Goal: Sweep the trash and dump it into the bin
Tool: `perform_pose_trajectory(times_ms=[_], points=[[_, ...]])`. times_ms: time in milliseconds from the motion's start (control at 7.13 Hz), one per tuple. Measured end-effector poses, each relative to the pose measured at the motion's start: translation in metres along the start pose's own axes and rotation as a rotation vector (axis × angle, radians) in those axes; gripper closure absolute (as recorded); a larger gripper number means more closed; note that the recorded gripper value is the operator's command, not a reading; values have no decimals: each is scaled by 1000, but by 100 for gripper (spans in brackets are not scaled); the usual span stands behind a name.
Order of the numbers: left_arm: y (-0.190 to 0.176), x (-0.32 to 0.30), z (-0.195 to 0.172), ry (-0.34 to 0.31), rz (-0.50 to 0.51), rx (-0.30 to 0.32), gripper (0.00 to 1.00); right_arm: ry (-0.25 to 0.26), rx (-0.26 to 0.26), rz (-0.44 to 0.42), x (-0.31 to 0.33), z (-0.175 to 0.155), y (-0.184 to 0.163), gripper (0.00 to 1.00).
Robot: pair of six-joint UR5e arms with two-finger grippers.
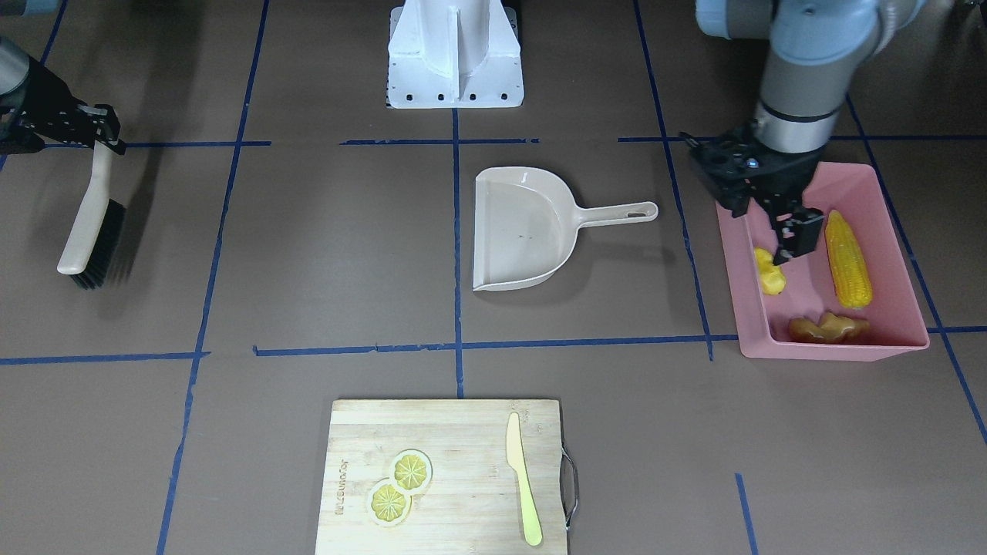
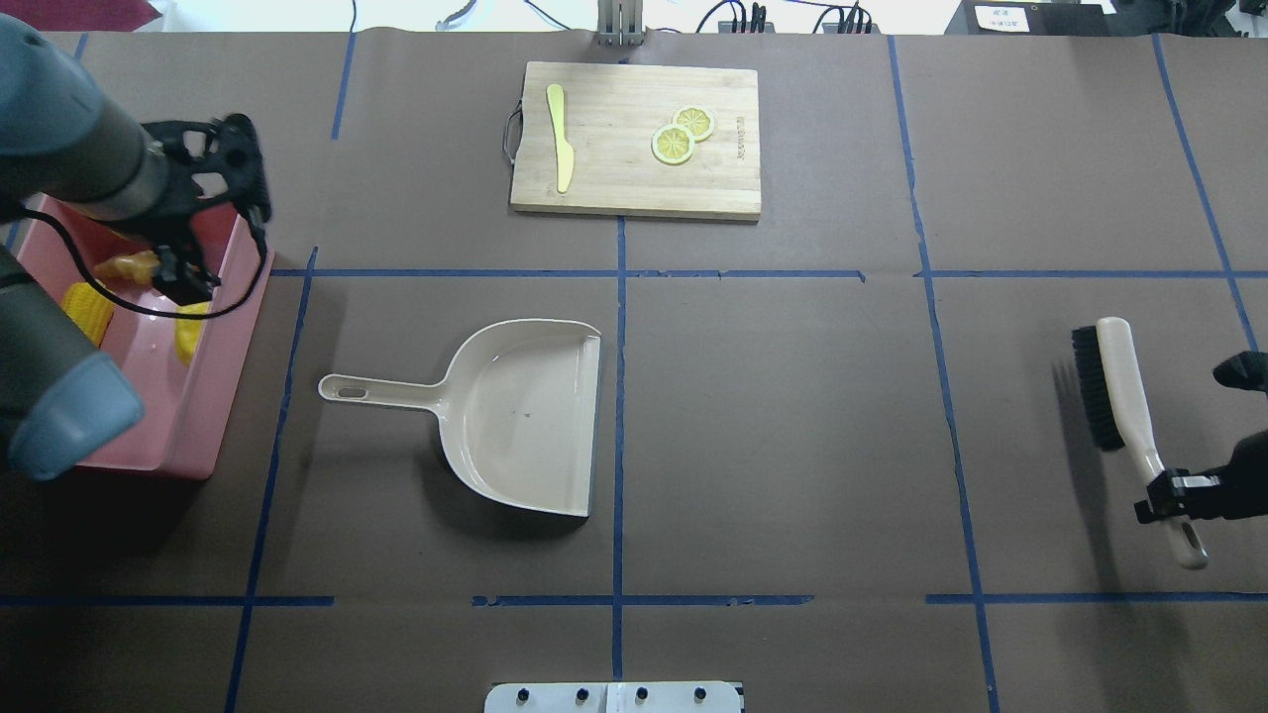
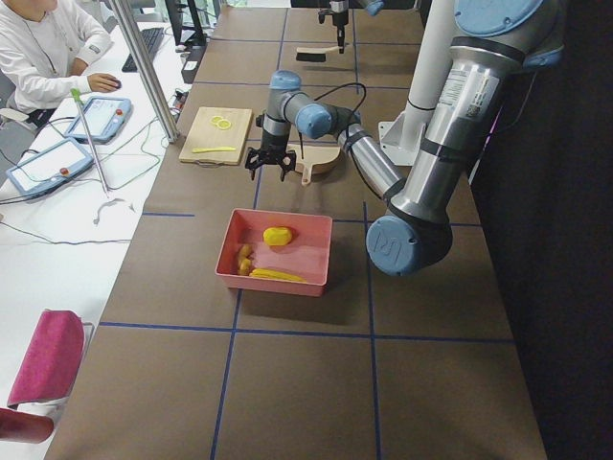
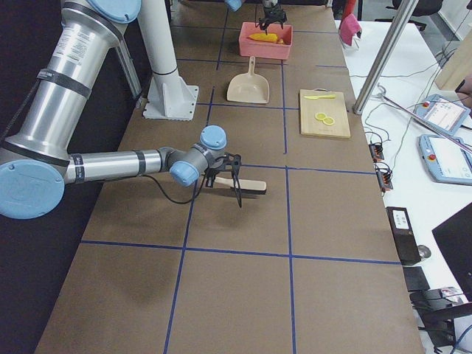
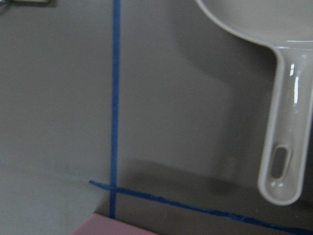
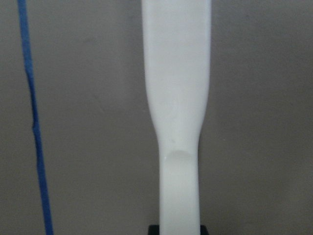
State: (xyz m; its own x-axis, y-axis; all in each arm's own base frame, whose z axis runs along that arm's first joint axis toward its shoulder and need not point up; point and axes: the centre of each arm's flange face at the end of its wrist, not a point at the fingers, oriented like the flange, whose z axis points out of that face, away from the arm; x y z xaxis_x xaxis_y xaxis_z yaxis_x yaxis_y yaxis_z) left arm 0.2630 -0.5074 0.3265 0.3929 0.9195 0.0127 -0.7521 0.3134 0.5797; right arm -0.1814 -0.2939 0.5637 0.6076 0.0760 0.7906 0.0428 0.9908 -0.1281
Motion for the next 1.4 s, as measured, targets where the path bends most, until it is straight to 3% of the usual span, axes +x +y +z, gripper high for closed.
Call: perform_pose_trajectory(times_ms=[561, 982, 1122, 1262, 1403], points=[[18, -13, -3, -5, -37, -6, 0, 24, -37, 32, 38, 11, 14, 65], [18, -13, -3, -5, -43, -5, 0, 24, -39, 27, 36, 16, 11, 62], [18, -13, -4, -6, -43, -5, 0, 22, -36, 19, 34, 16, 10, 22], [18, -13, -4, -6, -44, -4, 0, 23, -34, 12, 34, 16, 9, 0], [18, -13, -3, -5, -46, -5, 0, 24, -31, 9, 34, 17, 8, 0]])
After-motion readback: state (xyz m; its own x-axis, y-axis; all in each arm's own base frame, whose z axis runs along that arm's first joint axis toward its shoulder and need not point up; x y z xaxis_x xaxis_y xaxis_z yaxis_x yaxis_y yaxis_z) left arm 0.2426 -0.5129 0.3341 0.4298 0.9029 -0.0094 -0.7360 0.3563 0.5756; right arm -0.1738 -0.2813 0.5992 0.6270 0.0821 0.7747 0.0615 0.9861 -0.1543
